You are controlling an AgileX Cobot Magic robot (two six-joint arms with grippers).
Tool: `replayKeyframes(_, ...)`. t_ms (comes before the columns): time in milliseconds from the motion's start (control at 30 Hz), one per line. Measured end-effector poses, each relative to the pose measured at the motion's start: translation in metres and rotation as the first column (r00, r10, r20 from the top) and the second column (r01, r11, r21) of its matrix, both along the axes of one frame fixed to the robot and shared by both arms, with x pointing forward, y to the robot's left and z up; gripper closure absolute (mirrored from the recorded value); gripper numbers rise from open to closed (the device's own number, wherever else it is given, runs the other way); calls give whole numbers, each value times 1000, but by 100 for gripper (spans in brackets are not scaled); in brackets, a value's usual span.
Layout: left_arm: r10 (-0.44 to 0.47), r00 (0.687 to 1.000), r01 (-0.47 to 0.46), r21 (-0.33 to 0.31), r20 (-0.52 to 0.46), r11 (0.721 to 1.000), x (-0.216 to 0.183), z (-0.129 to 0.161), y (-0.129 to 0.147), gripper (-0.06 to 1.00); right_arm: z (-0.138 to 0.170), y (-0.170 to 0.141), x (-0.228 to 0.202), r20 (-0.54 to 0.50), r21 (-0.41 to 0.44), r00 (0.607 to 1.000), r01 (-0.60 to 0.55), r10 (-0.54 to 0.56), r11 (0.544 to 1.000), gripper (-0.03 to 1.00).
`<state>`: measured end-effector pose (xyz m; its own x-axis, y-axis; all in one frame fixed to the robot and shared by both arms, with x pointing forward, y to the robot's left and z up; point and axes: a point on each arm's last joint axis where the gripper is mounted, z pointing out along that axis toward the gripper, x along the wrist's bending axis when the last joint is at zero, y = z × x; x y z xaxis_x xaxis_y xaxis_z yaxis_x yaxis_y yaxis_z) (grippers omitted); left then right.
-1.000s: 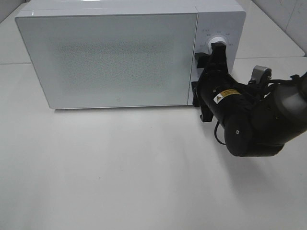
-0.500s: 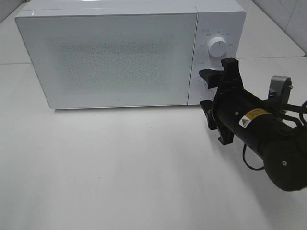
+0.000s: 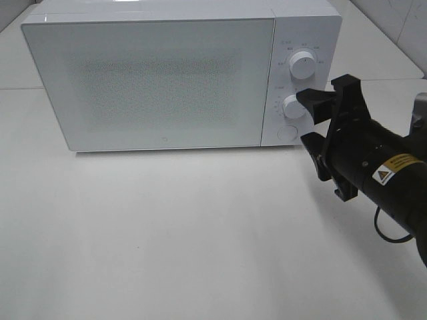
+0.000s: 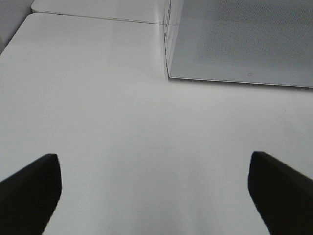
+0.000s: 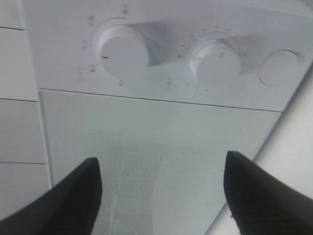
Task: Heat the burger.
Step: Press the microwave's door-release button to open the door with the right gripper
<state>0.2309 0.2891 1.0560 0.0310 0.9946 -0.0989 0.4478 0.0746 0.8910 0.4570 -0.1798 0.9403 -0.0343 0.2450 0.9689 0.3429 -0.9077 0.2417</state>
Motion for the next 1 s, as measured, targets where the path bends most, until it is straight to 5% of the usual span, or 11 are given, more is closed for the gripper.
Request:
replayKeyframes(300, 0, 1000, 0, 0, 0, 1000, 0, 0, 0, -1, 20, -4, -9, 36, -244, 998, -36, 47, 969, 30)
replayKeyframes(400, 0, 1000, 0, 0, 0, 1000, 0, 0, 0, -1, 22, -6, -15, 9, -427, 996, -75, 87, 901, 30)
replayKeyframes(467, 0, 1000, 0, 0, 0, 1000, 0, 0, 0, -1, 21, -7, -16, -6, -464, 996, -85, 93, 882, 30)
replayKeyframes(567, 0, 1000, 0, 0, 0, 1000, 0, 0, 0, -1, 20, -8, -19, -28, -574, 992, -116, 121, 811, 30)
replayKeyframes(633, 0, 1000, 0, 0, 0, 1000, 0, 0, 0, -1, 20, -9, -23, -65, -671, 984, -164, 163, 723, 30)
replayKeyframes(667, 0, 1000, 0, 0, 0, 1000, 0, 0, 0, -1, 20, -9, -23, -65, -671, 984, -164, 163, 723, 30)
replayKeyframes(733, 0, 1000, 0, 0, 0, 1000, 0, 0, 0, -1, 21, -6, -25, -144, -763, 962, -258, 233, 592, 30)
replayKeyframes(833, 0, 1000, 0, 0, 0, 1000, 0, 0, 0, -1, 21, -5, -25, -170, -784, 952, -286, 253, 551, 30)
replayKeyframes(867, 0, 1000, 0, 0, 0, 1000, 0, 0, 0, -1, 21, -2, -26, -215, -811, 933, -335, 288, 480, 30)
replayKeyframes(933, 0, 1000, 0, 0, 0, 1000, 0, 0, 0, -1, 21, -1, -26, -239, -822, 922, -360, 306, 442, 30)
replayKeyframes(1000, 0, 1000, 0, 0, 0, 1000, 0, 0, 0, -1, 23, 3, -25, -305, -838, 885, -425, 352, 343, 30)
